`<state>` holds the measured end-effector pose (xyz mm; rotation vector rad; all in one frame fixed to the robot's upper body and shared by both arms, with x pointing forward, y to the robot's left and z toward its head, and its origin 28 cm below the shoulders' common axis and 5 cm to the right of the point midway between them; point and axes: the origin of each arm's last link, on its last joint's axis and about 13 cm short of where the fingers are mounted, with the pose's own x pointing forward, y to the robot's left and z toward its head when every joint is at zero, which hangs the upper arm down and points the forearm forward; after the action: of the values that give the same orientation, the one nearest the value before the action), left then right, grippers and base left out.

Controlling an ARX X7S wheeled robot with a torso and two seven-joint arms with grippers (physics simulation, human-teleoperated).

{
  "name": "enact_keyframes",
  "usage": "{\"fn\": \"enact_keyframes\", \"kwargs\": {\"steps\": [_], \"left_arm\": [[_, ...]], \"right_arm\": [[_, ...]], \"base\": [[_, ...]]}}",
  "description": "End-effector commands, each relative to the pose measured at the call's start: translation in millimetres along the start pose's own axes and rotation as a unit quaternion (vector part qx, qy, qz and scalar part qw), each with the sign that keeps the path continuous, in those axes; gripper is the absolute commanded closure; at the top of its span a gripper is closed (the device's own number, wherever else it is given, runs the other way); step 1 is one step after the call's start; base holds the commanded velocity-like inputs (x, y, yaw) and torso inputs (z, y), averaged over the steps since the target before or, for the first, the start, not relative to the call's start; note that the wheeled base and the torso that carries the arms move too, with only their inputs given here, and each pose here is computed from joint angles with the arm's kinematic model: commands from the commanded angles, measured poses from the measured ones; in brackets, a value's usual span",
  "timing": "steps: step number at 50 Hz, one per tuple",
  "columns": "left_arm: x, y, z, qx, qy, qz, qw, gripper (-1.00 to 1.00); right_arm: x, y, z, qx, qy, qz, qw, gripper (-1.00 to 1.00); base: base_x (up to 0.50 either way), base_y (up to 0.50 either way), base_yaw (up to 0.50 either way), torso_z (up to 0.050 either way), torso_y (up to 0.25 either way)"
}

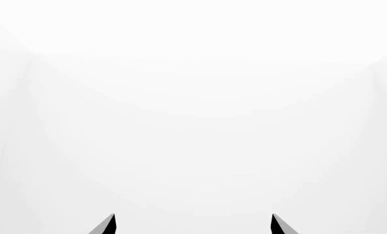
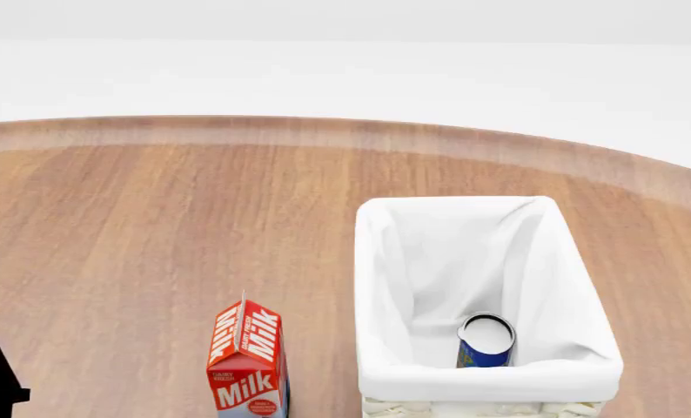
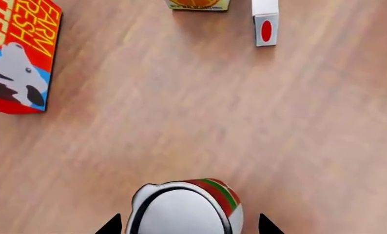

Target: Pick up the alphabet soup and the tomato sauce, and put them in the basket.

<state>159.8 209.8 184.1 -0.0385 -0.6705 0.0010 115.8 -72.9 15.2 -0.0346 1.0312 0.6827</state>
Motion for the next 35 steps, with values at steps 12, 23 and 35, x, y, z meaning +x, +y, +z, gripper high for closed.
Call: {"fn": "enact_keyframes", "kwargs": {"steps": [12, 23, 35], "left_arm": [[-1.4, -0.2, -0.7, 0.0, 0.0, -0.001, 1.0, -1.0], [-1.3, 0.1, -0.8, -0.002, 0.001, -0.001, 1.0, -1.0], [-1.0, 0.5, -0.7, -0.002, 0.001, -0.002, 1.0, -1.0]], "right_arm": [[11.0, -3.1, -9.3, 0.008, 0.007, 0.0, 1.0, -1.0], [7.0, 0.3, -6.5, -0.003, 0.002, -0.001, 1.0, 1.0], [-43.6, -1.9, 28.7, -0.065, -0.062, -0.06, 0.994, 1.0]], "base": [[0.0, 0.0, 0.0, 0.0, 0.0], [0.0, 0.0, 0.0, 0.0, 0.0], [0.0, 0.0, 0.0, 0.0, 0.0]]}}
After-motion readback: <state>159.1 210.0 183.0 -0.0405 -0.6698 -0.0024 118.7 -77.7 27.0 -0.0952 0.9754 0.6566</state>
